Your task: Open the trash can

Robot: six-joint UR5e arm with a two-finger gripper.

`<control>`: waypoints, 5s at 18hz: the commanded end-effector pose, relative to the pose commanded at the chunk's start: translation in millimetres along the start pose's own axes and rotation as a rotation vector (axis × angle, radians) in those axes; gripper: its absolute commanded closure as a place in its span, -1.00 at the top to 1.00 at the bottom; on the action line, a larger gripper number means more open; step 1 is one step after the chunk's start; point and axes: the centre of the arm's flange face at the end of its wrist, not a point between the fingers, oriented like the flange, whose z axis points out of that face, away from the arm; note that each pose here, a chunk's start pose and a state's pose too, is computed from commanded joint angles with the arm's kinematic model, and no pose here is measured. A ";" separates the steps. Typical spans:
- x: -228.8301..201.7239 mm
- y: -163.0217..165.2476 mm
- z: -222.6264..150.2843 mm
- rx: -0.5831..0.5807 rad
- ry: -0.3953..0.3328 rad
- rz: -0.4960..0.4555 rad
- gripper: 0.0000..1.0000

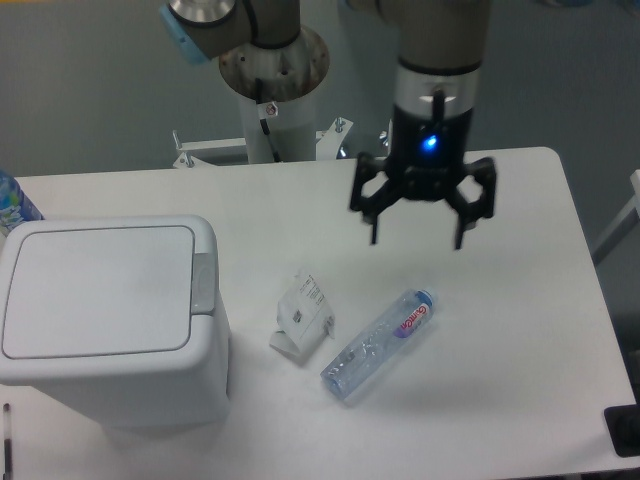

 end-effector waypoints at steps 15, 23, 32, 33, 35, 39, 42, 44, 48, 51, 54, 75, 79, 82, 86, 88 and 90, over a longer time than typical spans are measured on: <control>92.5 -14.4 34.8 -0.043 0.084 -0.052 1.00; 97.6 -12.7 42.3 -0.056 0.088 -0.042 1.00; 102.5 -8.6 50.7 -0.072 0.094 -0.039 1.00; 102.5 -8.1 51.4 -0.073 0.095 -0.039 1.00; 103.7 -8.2 50.4 -0.072 0.095 -0.037 1.00; 104.5 -6.4 52.9 -0.076 0.097 -0.036 1.00; 105.4 -6.9 52.9 -0.070 0.096 -0.031 1.00; 105.1 -7.5 53.4 -0.065 0.095 -0.031 1.00; 104.9 -6.6 54.8 -0.064 0.093 -0.030 1.00; 105.1 -5.8 54.9 -0.064 0.093 -0.030 1.00; 104.8 -6.0 55.7 -0.064 0.093 -0.029 1.00; 104.8 -14.4 46.6 -0.032 0.084 -0.016 1.00; 89.4 -42.6 8.5 0.074 0.023 0.010 1.00; 41.6 -47.9 -18.9 0.097 -0.106 -0.017 1.00; -14.8 -37.4 -37.6 0.085 -0.193 -0.019 1.00; -33.9 -24.1 -44.5 0.046 -0.254 0.040 1.00; -52.4 -7.4 -34.0 -0.040 -0.301 0.154 1.00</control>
